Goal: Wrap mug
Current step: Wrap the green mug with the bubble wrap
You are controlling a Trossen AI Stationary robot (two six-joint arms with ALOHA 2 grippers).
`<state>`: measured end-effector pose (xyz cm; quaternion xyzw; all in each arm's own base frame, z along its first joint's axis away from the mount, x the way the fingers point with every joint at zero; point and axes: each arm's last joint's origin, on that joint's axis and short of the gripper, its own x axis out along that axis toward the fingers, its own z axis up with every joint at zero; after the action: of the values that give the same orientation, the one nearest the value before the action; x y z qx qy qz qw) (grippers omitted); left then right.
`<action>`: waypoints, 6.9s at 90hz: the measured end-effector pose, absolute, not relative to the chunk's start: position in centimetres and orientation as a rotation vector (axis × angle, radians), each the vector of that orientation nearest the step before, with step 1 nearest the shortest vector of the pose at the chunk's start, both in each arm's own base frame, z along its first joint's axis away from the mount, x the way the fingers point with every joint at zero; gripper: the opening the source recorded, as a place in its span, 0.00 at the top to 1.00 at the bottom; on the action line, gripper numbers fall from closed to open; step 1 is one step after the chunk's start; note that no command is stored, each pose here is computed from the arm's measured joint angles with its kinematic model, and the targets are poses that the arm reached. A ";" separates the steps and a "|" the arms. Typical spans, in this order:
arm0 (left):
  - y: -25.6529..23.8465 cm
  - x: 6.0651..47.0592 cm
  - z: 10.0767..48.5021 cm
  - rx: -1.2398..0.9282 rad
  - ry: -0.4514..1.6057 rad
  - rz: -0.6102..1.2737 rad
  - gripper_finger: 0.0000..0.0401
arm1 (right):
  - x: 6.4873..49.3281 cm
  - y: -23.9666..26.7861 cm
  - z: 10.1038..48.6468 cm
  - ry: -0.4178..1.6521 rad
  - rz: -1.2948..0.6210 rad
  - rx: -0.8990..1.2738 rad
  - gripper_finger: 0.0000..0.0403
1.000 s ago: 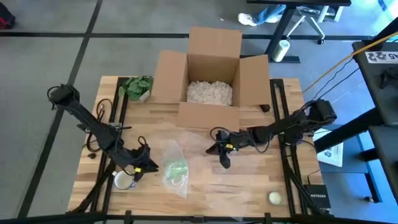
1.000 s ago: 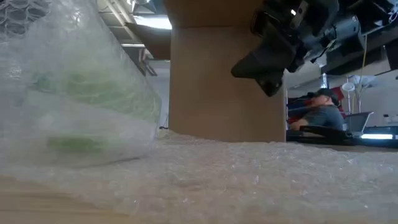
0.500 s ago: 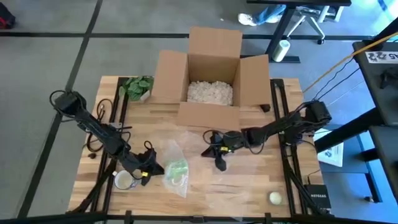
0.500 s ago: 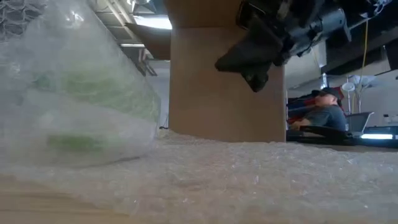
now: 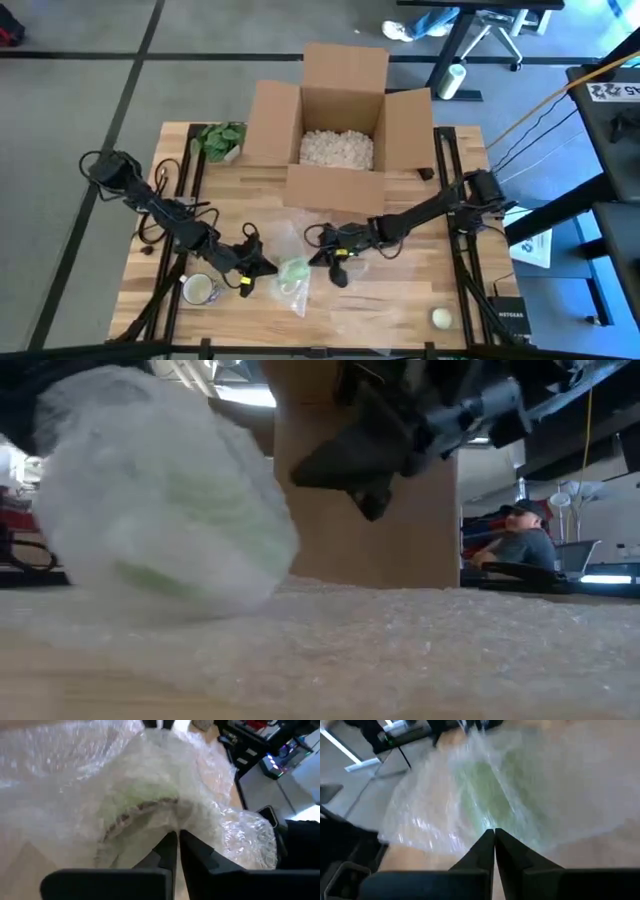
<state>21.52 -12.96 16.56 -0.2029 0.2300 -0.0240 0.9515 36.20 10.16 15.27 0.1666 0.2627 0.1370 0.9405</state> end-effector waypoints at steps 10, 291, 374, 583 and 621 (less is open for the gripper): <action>-12.7 22.4 17.5 -0.388 0.438 -0.052 1.00 | 36.0 10.3 14.7 0.570 0.286 0.345 1.00; -9.2 27.8 20.2 -0.376 0.469 -0.029 1.00 | 33.6 9.6 26.2 0.819 0.044 0.233 1.00; -11.1 22.1 19.3 -0.237 0.566 0.129 1.00 | 45.1 11.1 19.9 1.193 0.198 0.248 1.00; -6.4 20.1 14.5 -0.380 0.567 0.060 1.00 | 45.4 11.1 20.5 1.202 0.592 -0.124 1.00; -7.0 21.5 14.6 -0.405 0.434 -0.003 1.00 | 45.8 11.3 20.8 1.150 0.623 -0.097 1.00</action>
<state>21.54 -6.99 14.63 -0.1994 0.2137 -0.0013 0.9563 45.84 11.28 20.79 -0.0452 0.5345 0.2896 0.7927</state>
